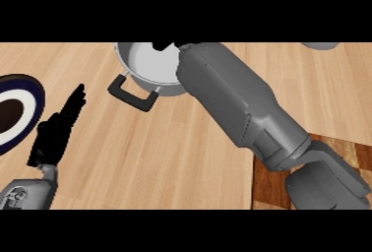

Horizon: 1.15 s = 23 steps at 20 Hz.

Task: Pick the tomato from the cutting board and place it in the pot

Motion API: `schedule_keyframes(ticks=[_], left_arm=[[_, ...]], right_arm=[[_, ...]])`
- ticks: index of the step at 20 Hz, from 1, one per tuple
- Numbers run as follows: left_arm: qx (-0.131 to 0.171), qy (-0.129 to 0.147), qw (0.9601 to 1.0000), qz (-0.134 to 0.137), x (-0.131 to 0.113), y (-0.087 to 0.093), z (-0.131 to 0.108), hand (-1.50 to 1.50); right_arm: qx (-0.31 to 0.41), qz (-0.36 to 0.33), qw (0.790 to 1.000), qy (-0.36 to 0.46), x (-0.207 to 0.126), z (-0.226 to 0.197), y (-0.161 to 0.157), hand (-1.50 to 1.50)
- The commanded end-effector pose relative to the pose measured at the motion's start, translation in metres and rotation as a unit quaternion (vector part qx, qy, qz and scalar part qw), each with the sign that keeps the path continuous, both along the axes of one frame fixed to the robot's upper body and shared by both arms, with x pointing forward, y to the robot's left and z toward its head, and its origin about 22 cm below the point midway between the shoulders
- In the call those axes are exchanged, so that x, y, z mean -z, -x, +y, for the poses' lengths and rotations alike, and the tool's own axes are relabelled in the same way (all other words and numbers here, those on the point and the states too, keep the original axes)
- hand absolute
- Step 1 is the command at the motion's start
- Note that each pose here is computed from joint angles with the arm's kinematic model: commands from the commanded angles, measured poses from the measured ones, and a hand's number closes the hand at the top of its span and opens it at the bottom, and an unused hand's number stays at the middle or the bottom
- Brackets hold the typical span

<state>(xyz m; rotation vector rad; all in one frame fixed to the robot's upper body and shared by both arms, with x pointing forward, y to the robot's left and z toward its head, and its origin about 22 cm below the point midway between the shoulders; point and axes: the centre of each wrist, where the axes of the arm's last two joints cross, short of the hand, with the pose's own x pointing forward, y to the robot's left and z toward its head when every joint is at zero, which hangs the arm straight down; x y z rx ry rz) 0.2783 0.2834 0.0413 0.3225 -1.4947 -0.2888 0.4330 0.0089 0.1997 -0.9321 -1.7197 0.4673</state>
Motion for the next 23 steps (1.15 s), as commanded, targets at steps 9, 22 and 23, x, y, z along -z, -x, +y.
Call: schedule_keyframes(ticks=[9, 22, 23], left_arm=[[-0.002, 0.004, 0.9999, 0.010, 0.002, -0.001, 0.005, 0.00], [-0.042, 0.001, 0.9988, 0.024, 0.025, 0.027, 0.016, 0.00], [-0.046, 0.004, 0.9987, 0.018, 0.002, 0.006, 0.025, 0.00]], right_arm=[[-0.026, -0.137, 0.965, -0.222, -0.025, -0.003, 0.007, -1.50], [-0.111, -0.094, 0.937, -0.319, 0.031, -0.037, 0.005, -1.50], [-0.117, -0.086, 0.936, -0.321, 0.051, -0.039, 0.012, -1.50]])
